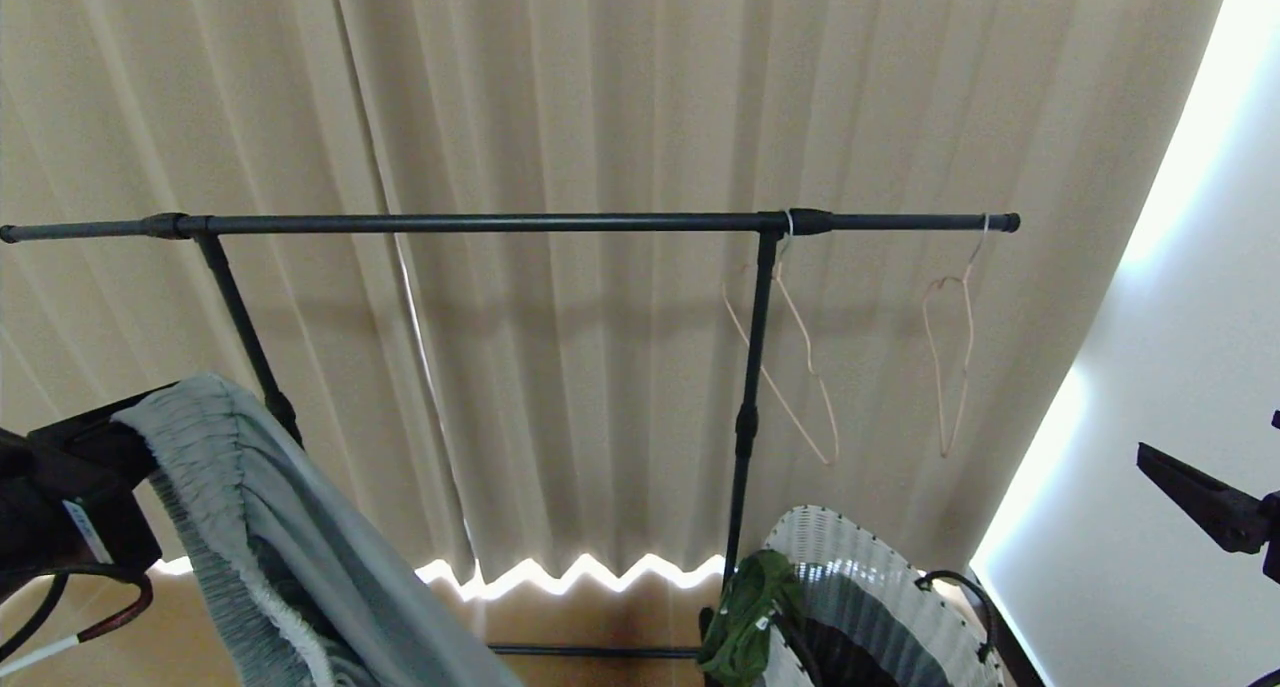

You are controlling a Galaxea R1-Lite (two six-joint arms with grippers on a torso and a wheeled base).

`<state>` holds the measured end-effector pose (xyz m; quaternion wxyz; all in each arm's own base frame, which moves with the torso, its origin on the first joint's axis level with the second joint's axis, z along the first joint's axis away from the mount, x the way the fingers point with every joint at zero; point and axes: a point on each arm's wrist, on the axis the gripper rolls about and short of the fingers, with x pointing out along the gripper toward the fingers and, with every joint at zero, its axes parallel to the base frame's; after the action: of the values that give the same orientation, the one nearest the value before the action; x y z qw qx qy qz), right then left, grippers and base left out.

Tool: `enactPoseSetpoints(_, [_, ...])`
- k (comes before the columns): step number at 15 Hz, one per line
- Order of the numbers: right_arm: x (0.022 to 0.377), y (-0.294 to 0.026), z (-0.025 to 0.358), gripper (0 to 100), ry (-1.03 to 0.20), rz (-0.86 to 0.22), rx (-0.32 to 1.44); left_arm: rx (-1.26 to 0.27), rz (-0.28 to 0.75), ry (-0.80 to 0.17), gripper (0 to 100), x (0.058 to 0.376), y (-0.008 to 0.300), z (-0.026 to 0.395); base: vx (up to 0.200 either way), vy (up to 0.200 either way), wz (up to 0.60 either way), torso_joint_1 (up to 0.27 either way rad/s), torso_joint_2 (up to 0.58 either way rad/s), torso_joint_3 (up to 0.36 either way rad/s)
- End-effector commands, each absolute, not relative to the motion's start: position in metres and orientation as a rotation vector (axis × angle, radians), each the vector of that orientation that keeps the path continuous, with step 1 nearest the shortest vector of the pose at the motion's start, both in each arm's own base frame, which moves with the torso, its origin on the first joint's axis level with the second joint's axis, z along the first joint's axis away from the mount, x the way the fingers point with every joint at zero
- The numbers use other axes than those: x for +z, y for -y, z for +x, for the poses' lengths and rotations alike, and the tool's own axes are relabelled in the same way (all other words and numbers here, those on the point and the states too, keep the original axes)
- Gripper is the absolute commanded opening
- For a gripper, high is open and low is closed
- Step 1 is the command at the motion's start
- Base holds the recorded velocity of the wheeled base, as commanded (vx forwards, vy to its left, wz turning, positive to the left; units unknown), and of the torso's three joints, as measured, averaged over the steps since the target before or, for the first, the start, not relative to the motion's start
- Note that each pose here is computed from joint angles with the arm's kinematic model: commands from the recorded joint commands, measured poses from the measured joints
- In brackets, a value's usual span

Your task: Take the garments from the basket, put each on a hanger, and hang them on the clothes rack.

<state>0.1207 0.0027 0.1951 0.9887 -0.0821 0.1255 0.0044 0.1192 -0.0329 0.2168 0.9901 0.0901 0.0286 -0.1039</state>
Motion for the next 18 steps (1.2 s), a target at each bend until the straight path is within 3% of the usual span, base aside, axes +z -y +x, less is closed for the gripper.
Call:
enactPoseSetpoints(1, [0.1947,-0.0028,0.1206,100,-0.253,-0.166,0.009,-0.21,0.183,-0.064,0,0.2158,0.0335,0.1205,0.0,0.0,0.0,0.0,0.0,0.0])
enactPoseSetpoints(18, [0.1922,-0.0009,0.1215,100,-0.267,-0.163,-0.008,-0.213,0.202,-0.09,0,0.2098,0.0341,0.1228,0.176,0.0,0.0,0.004,0.0,0.003])
